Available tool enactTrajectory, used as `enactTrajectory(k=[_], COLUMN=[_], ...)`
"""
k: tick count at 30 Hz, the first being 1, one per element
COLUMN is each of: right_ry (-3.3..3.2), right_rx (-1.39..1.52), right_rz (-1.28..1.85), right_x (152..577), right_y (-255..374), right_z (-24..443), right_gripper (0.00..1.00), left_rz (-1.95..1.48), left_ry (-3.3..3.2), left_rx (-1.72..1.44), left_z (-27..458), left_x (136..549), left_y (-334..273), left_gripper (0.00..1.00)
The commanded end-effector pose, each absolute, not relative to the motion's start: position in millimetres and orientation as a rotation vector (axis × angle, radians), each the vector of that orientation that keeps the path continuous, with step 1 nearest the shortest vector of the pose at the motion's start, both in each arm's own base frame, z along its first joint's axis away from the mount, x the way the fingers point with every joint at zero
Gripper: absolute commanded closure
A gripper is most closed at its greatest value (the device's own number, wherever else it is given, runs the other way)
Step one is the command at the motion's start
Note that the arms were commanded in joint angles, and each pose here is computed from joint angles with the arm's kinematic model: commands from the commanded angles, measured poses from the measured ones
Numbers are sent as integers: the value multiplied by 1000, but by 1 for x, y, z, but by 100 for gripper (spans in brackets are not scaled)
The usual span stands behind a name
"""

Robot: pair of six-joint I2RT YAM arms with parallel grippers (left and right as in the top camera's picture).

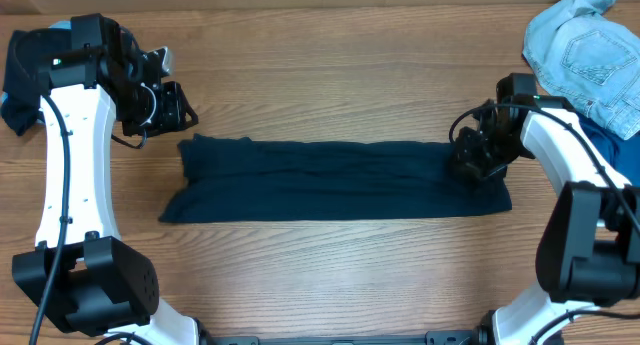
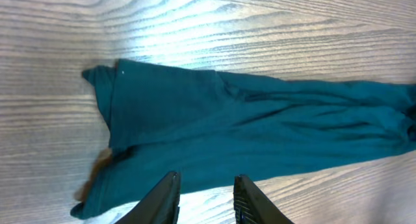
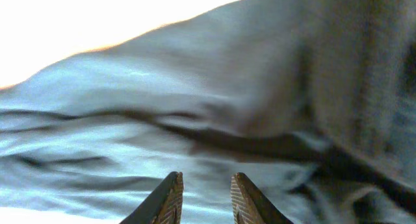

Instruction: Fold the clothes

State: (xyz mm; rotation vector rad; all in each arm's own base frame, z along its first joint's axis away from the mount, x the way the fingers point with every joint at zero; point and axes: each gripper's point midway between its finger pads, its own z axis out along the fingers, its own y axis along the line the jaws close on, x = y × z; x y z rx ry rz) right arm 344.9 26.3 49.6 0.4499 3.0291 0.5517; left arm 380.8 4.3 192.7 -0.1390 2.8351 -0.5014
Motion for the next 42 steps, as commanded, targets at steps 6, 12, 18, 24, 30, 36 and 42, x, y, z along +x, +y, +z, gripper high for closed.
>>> enactTrajectory(k=[6,12,18,24,30,36,42], right_ry=[2838,2838,2869,2880,2900,2897,2904], right_rx=[301,352,327,253,229,228,232], right_rz=[628,596,617,624,621,622,623], right_x=[381,385,378,376,372,373,371], right_y=[37,32,43,61,68,68,68], right_z=[75,70,69,70,69,69,68], right_gripper=[65,65,51,50,50,50,50], left_rz=[-522,-445,-384,-408,-243,-280,-473], left_ry=[2790,2820,2886,2986,3025,3008,2972], left_rx=[25,89,37,-9,-290,-392,-237], left_z=[190,170,136,78,55,54,45], left_x=[402,414,425,434,437,433,439], left_y=[-28,-44,-34,-32,9,47,46], left_gripper=[65,65,53,65,62,44,39])
